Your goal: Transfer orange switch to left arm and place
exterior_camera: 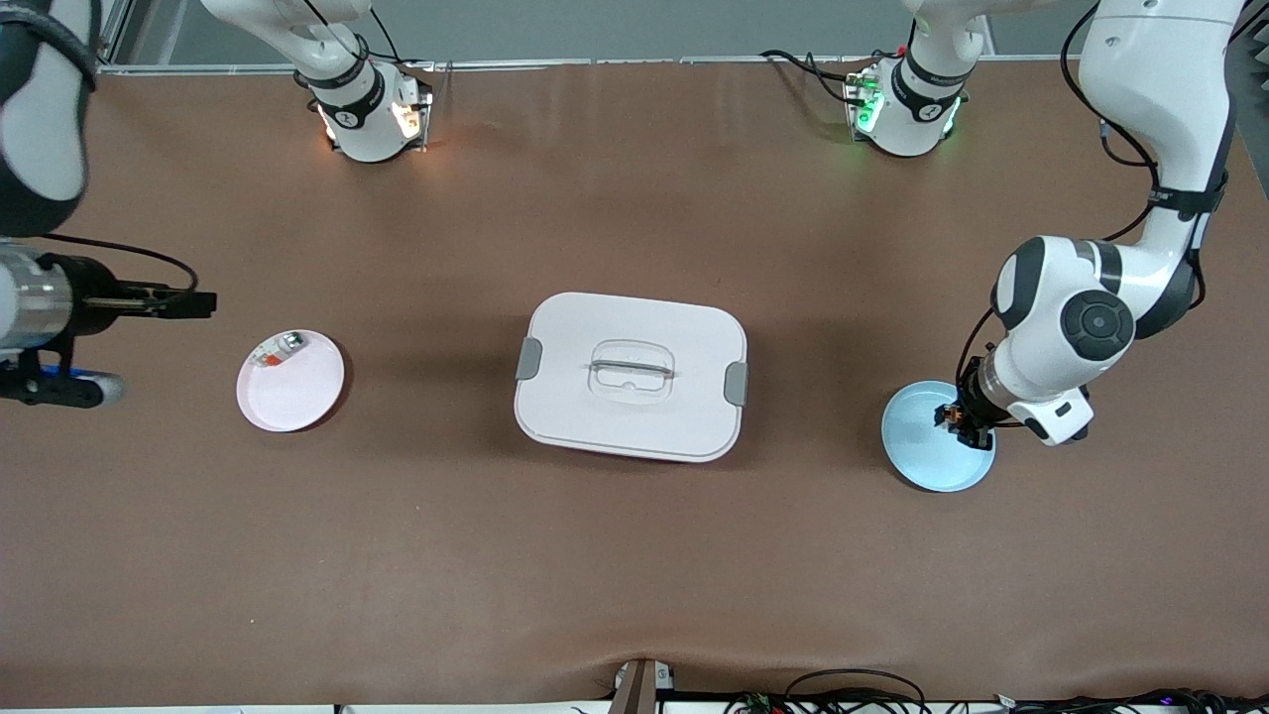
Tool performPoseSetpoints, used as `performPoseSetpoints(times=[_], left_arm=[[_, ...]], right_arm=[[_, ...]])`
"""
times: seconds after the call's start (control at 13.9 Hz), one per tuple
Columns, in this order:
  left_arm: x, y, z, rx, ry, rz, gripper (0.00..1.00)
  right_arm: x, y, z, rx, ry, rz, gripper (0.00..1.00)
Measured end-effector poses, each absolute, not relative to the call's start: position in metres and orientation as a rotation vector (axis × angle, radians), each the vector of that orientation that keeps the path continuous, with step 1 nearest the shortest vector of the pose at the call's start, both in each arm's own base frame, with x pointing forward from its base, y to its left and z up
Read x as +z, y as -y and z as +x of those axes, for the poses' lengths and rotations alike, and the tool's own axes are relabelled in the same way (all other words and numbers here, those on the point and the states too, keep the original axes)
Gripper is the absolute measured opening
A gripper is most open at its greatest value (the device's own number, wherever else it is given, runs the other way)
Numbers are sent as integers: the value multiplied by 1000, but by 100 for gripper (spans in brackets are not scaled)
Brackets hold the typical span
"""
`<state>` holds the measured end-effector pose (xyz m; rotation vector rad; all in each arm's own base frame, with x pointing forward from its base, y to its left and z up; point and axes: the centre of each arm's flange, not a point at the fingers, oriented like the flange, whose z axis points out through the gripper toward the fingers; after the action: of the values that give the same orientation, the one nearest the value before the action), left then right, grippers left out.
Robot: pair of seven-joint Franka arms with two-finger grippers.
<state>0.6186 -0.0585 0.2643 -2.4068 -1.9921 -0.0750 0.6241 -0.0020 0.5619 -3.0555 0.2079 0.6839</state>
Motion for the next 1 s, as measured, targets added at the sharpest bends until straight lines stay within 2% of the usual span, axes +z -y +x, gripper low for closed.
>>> performPoseSetpoints(times=[0.29,1.0], left_arm=[[235,54,617,-58,1965,-2391,34],[206,48,620,-86,1995,-2392,34]], right_arm=[[569,-2,612,758,-155,-3016,100],[582,0,603,774,-192,-3062,100]])
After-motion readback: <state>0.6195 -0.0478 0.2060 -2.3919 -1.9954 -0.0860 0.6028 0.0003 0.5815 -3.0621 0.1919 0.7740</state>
